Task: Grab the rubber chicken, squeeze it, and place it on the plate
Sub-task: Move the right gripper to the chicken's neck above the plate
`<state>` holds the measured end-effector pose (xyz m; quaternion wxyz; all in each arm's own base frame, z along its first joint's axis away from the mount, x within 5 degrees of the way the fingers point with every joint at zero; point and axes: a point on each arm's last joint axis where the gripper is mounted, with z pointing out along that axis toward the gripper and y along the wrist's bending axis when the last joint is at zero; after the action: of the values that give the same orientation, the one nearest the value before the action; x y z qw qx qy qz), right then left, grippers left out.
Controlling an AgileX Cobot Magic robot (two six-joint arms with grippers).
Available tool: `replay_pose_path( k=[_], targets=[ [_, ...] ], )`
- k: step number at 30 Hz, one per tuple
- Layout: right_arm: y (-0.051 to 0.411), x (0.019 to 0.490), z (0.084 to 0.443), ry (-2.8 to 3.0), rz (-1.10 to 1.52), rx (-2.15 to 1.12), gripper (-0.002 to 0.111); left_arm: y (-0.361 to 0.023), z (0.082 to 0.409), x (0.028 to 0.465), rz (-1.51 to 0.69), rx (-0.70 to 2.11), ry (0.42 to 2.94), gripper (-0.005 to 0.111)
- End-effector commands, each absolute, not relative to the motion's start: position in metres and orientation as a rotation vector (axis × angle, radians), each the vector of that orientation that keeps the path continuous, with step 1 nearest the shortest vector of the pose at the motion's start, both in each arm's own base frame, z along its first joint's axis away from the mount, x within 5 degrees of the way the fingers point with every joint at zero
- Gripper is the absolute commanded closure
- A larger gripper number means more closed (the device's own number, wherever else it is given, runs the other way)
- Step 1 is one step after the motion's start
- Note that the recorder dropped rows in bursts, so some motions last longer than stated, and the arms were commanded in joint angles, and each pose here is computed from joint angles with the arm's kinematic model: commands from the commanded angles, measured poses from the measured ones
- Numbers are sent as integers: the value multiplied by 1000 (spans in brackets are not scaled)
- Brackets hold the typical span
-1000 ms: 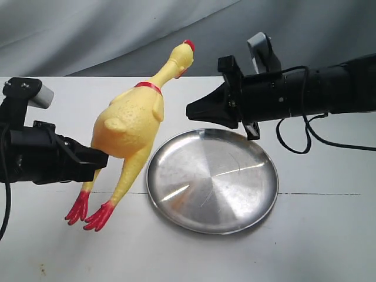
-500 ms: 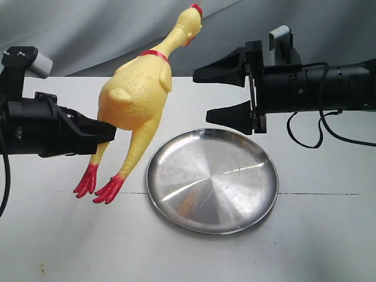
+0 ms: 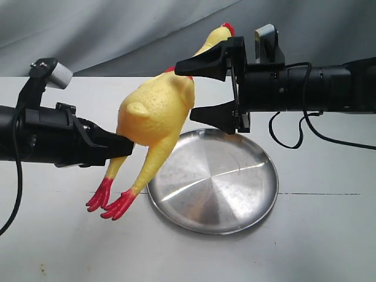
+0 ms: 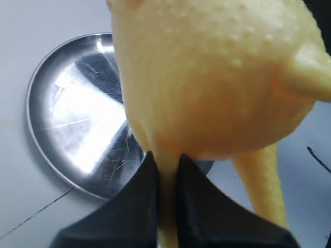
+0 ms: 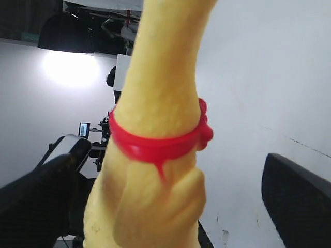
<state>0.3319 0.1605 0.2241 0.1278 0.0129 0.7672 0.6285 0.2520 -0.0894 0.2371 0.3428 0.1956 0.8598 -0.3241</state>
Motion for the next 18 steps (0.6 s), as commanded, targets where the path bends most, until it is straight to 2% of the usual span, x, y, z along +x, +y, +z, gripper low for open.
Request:
replay_pose_path(
  k=[1, 13, 18],
  targets=[
    [162, 335, 218, 2237, 1815, 37, 20, -94, 243, 252, -902, 520, 2203, 107],
    [190, 326, 213, 2258, 1848, -50, 20, -93, 243, 253, -897, 508, 2195, 107],
    [196, 322, 215, 2259, 1882, -81, 20, -94, 224, 261, -902, 492, 2252, 107]
  ],
)
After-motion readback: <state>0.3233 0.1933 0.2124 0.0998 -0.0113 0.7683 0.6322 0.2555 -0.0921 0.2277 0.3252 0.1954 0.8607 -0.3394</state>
